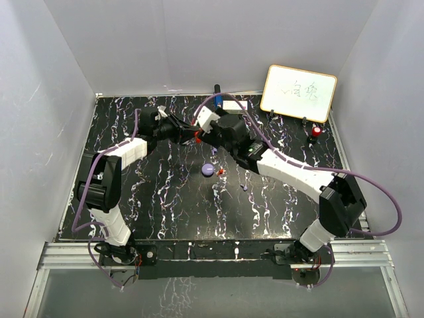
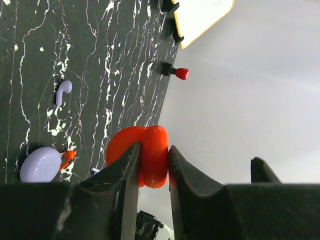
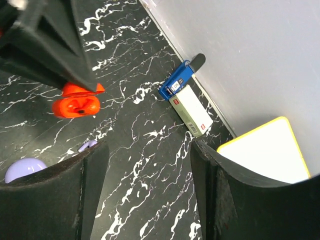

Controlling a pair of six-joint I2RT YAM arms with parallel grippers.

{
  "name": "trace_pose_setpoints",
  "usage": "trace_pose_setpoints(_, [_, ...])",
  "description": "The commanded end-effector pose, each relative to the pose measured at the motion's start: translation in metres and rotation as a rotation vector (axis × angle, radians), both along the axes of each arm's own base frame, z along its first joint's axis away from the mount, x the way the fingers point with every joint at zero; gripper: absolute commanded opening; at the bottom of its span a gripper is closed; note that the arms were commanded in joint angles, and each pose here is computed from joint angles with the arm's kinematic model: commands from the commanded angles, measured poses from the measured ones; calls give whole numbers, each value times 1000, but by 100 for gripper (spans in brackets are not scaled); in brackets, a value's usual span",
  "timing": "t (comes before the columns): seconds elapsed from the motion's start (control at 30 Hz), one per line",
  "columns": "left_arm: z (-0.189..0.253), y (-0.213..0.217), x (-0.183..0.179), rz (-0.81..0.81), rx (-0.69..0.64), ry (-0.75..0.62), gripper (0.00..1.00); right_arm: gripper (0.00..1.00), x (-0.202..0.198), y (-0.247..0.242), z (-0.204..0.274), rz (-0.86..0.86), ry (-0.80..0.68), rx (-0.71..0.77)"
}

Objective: Insert the wireless bluetooth earbuds into the charging case
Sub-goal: Adjust the earbud with the charging case.

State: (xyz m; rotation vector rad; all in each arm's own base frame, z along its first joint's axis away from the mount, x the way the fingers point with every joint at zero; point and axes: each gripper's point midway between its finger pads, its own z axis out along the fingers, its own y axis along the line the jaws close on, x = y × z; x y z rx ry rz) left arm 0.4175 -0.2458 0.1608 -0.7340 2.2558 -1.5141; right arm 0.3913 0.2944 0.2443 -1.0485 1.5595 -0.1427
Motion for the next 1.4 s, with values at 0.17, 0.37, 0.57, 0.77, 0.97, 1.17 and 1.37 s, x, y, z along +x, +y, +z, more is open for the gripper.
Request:
trace_pose_setpoints(0.17, [35, -1, -12, -42, -88, -207, 0, 58, 22, -14, 35, -198, 155, 433])
trace_pose_setpoints(0.37, [52, 0, -23, -50, -151, -339, 0, 69, 20, 9, 17, -180, 310, 517])
trace_pose_setpoints(0.57, [69, 0, -30, -66, -179, -412, 0, 72, 22, 4, 1, -204, 427, 627])
trace_pose_setpoints(0.77, [77, 0, -34, -71, -180, -444, 0, 72, 23, -6, -10, -243, 465, 640])
trace_pose_setpoints(0.97, [81, 0, -35, -76, -187, -455, 0, 73, 22, -7, -12, -243, 474, 640])
trace_pose_setpoints(1.17, [86, 0, -36, -79, -190, -469, 0, 74, 22, -5, -14, -236, 480, 637])
trace_pose_setpoints(1.37, [89, 0, -35, -79, -195, -477, 0, 74, 22, -1, -17, -221, 495, 631])
